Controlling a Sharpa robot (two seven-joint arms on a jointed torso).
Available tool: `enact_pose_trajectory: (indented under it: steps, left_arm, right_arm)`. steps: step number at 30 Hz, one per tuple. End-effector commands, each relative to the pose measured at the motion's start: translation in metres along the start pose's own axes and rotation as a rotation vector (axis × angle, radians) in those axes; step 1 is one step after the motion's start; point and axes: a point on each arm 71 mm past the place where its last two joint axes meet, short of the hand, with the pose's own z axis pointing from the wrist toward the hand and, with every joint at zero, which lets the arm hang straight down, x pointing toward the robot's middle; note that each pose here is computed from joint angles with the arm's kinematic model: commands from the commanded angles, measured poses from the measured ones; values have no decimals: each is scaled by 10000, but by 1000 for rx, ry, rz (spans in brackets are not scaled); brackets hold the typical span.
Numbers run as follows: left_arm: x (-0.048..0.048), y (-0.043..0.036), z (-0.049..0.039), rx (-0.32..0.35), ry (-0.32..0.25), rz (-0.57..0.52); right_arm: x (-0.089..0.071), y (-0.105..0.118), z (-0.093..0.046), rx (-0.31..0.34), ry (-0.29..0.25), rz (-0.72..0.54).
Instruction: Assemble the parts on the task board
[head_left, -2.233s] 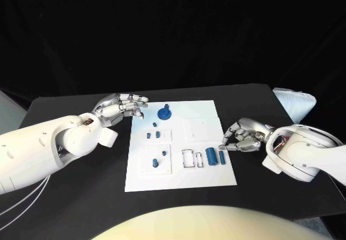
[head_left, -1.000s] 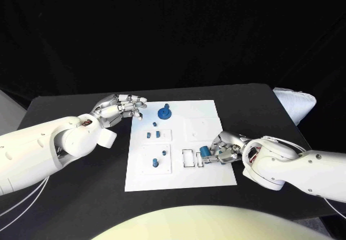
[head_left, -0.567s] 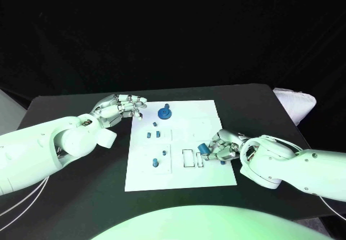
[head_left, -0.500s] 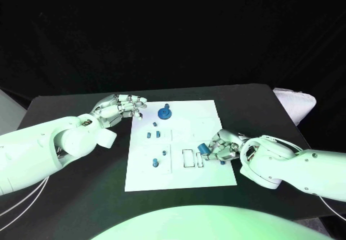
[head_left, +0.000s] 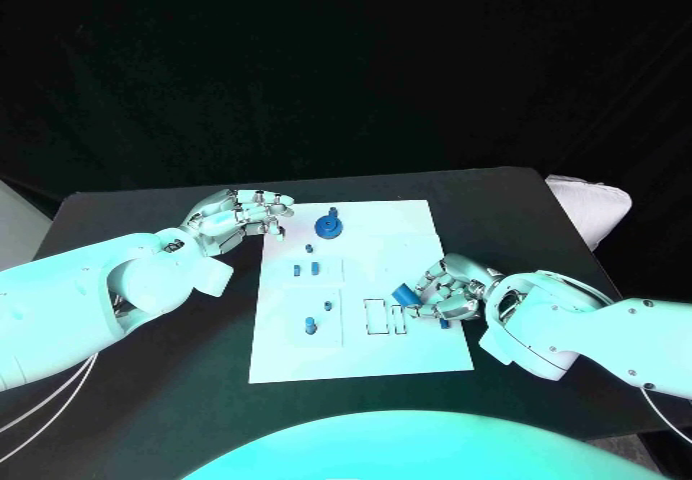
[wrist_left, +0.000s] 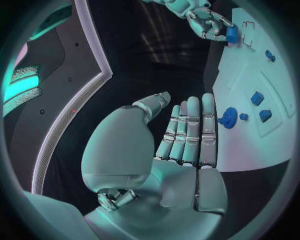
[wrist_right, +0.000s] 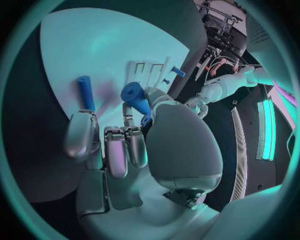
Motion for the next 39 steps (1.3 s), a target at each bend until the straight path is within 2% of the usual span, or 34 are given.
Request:
enact_pose_trajectory:
  steps: [1, 7, 16, 20, 29, 39]
  left_arm:
    - [30, -2, 9, 4, 21, -14]
    - [33, -2, 10, 4, 21, -14]
    - [37, -3, 7, 3, 22, -15]
    - [33, -3, 4, 3, 21, -14]
    - [32, -3, 0, 1, 22, -15]
    - [27, -2, -7, -2, 21, -15]
  right_arm:
    - [-15, 79, -26, -28, 7, 68]
    - [1, 145, -30, -39, 30, 80]
    - [168, 211, 61, -11, 136, 48]
    - [234, 225, 92, 5, 158, 32]
    - [302, 278, 126, 7, 166, 20]
    - [285, 271, 162, 14, 135, -1]
